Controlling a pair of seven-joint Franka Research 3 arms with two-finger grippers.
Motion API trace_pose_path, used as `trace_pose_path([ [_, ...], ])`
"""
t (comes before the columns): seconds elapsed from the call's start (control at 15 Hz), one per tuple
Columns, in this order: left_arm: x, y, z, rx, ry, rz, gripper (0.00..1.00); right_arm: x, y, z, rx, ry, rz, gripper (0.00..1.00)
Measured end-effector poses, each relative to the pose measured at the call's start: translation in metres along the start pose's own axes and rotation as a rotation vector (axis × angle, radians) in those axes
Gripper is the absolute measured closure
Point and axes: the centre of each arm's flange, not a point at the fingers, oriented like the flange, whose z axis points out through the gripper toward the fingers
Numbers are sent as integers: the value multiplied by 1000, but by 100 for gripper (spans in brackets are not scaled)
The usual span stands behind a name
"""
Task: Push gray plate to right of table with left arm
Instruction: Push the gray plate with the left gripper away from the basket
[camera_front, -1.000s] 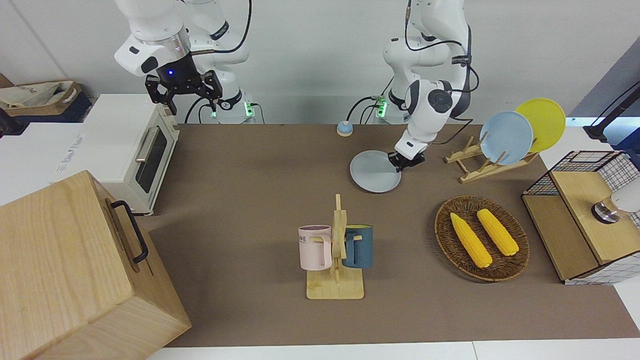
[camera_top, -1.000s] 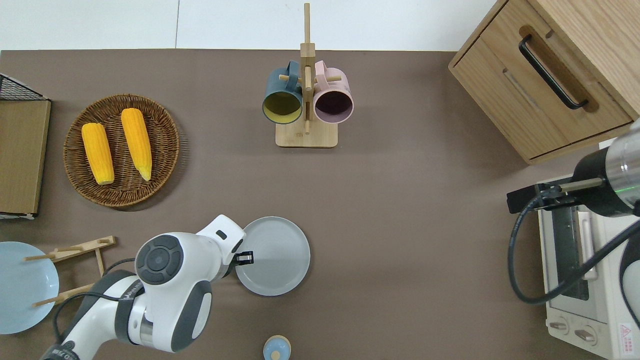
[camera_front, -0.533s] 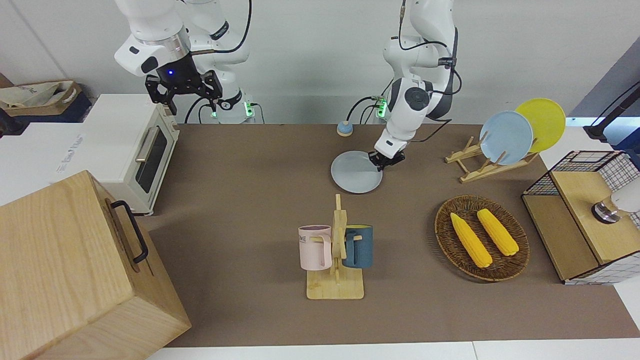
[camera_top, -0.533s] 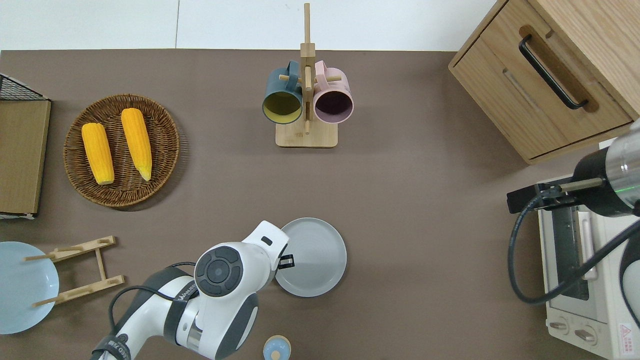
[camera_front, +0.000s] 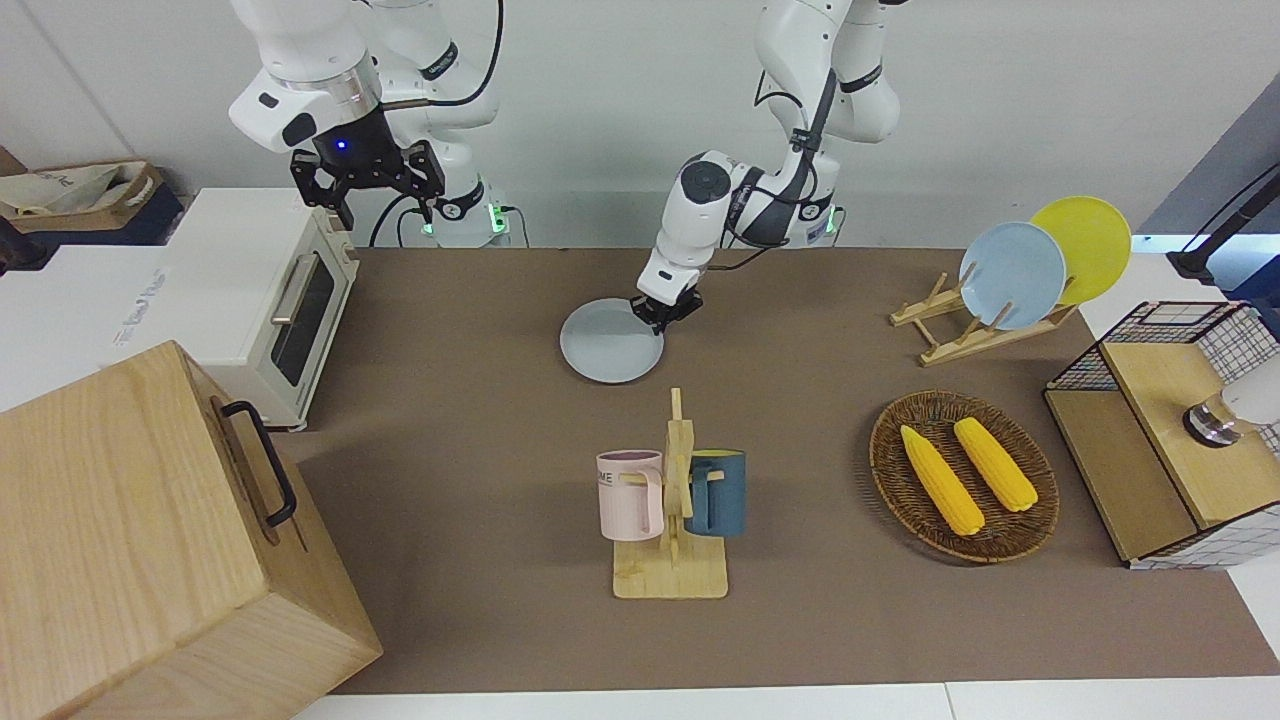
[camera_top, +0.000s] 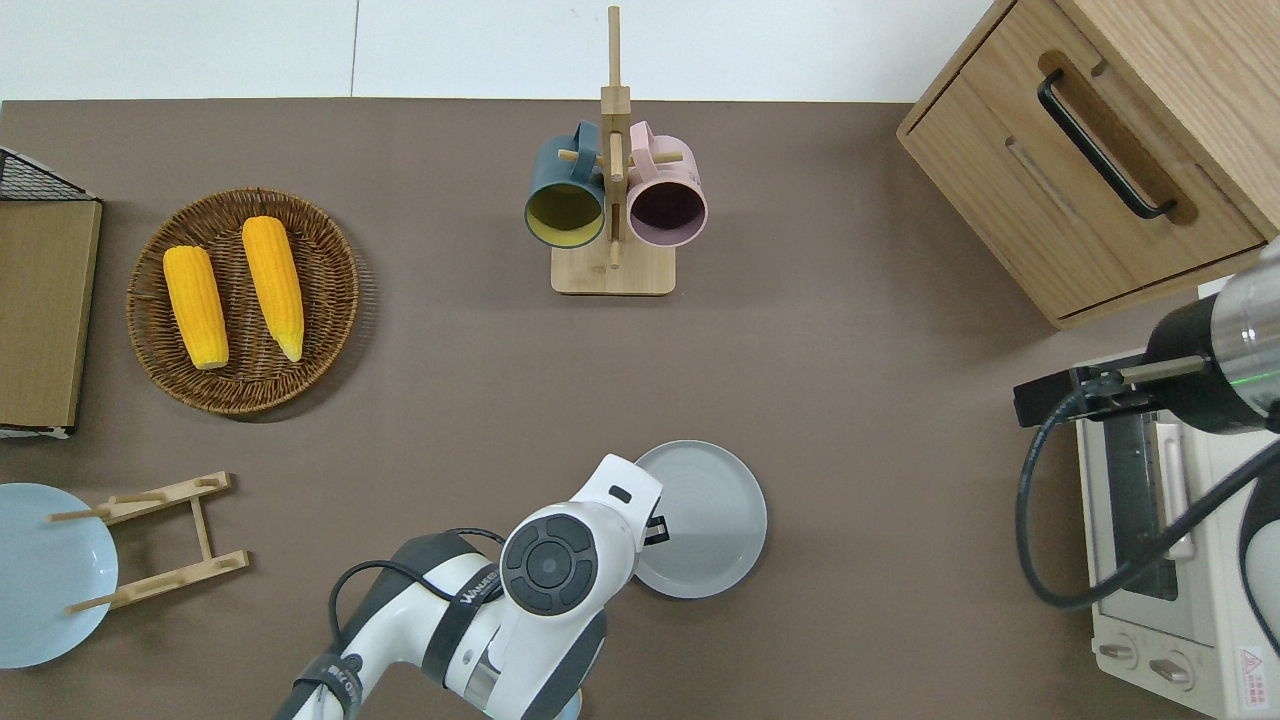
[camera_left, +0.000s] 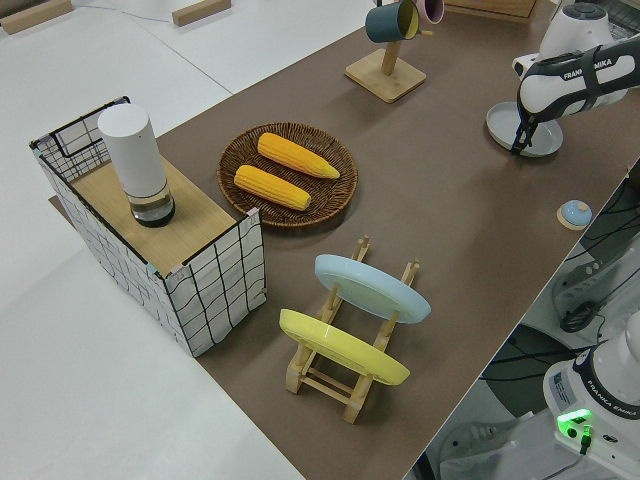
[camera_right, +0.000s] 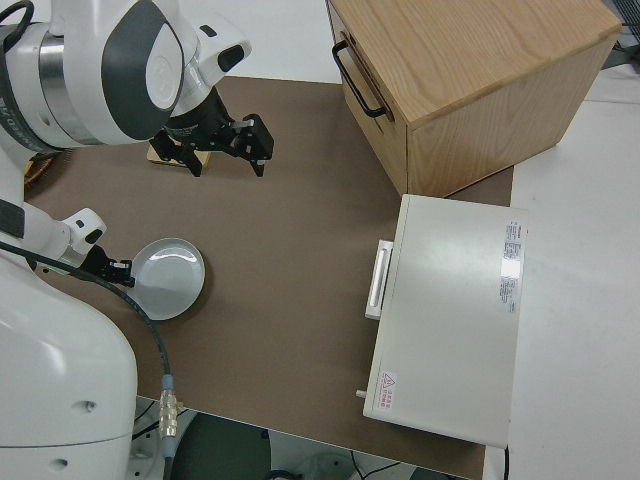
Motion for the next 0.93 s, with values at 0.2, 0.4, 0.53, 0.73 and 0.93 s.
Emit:
trace_pose_path([
  [0.2,-9,25,5,-10,-7,-16,97,0,0,0,0,0,0,1],
  [0.4,-15,44,9,-17,-9,-33,97,0,0,0,0,0,0,1],
  [0.53,-19,56,11,-20,-7,-43,97,0,0,0,0,0,0,1],
  [0.73,-21,69,13,-21,-4,-52,97,0,0,0,0,0,0,1],
  [0.93,-21,70,13,-19,-3,-52,97,0,0,0,0,0,0,1],
])
